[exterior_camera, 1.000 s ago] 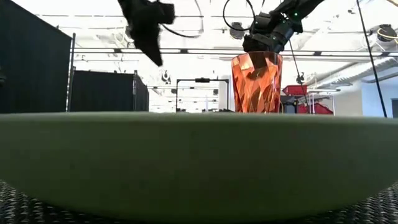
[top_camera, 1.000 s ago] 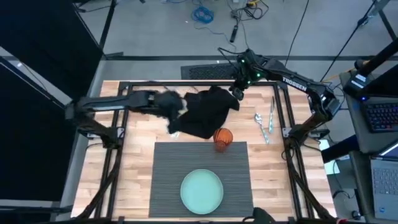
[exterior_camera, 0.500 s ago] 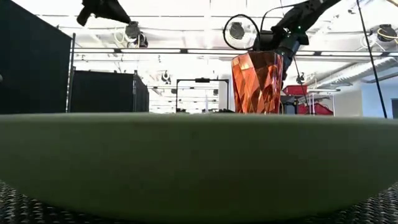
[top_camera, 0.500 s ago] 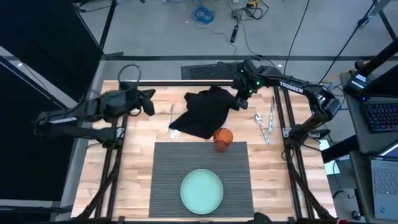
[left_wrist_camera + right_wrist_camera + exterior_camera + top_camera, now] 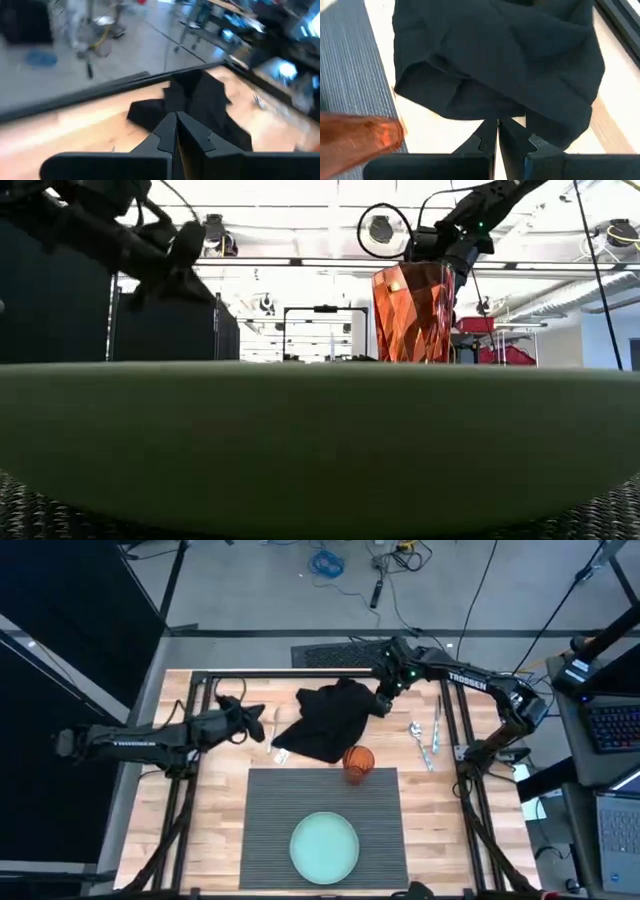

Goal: Set table place
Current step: Fold the black napkin

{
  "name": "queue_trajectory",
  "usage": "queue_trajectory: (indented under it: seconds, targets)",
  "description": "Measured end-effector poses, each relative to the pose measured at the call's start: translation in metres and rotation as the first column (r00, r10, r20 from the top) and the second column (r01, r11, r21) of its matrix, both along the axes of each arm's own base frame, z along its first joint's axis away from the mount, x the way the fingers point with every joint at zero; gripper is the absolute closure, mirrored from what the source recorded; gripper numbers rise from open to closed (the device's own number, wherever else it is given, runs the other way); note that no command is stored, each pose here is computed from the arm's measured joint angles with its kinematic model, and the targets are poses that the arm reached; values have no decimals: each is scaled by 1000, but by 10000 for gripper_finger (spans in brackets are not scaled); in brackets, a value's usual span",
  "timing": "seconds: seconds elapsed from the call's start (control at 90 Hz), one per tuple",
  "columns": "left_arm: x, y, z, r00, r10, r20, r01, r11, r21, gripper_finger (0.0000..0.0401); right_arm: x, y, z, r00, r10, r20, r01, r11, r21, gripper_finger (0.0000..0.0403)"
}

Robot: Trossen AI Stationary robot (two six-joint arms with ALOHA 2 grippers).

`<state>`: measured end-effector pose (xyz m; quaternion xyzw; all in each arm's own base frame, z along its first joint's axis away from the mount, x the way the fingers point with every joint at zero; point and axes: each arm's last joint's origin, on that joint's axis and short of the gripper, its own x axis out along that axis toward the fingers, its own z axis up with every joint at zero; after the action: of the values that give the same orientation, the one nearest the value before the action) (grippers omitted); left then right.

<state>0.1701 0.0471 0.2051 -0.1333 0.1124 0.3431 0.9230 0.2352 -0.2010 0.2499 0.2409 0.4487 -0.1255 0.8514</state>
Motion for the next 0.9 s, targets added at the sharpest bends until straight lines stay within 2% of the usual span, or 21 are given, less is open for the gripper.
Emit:
queue_trajectory:
  seconds: [0.089, 0.2, 0.344, 0.478, 0.667, 0.9]
  targets:
    - [5, 1, -10, 991, -33, -131, 40, 998, 54, 401, 2, -1, 1, 999, -29, 16, 28, 1000, 6, 403]
    - [12, 1, -22, 966, -98, -239, 118, 990, 73, 401, 5, -2, 3, 997, -60, 45, 59, 998, 8, 403]
    - [20, 0, -39, 927, -215, -306, 221, 975, -13, 384, 11, -1, 5, 993, -84, 83, 84, 996, 7, 403]
    - [23, 0, -45, 918, -224, -326, 227, 973, -29, 350, 15, 3, 6, 993, -64, 95, 64, 998, -1, 403]
    - [27, 1, -44, 930, -222, -294, 228, 974, -15, 294, 20, 9, 6, 995, -18, 94, 20, 1000, -17, 403]
    - [32, 2, -57, 930, -208, -301, 190, 978, -89, 249, 21, 11, 6, 995, 27, 91, -23, 999, -46, 403]
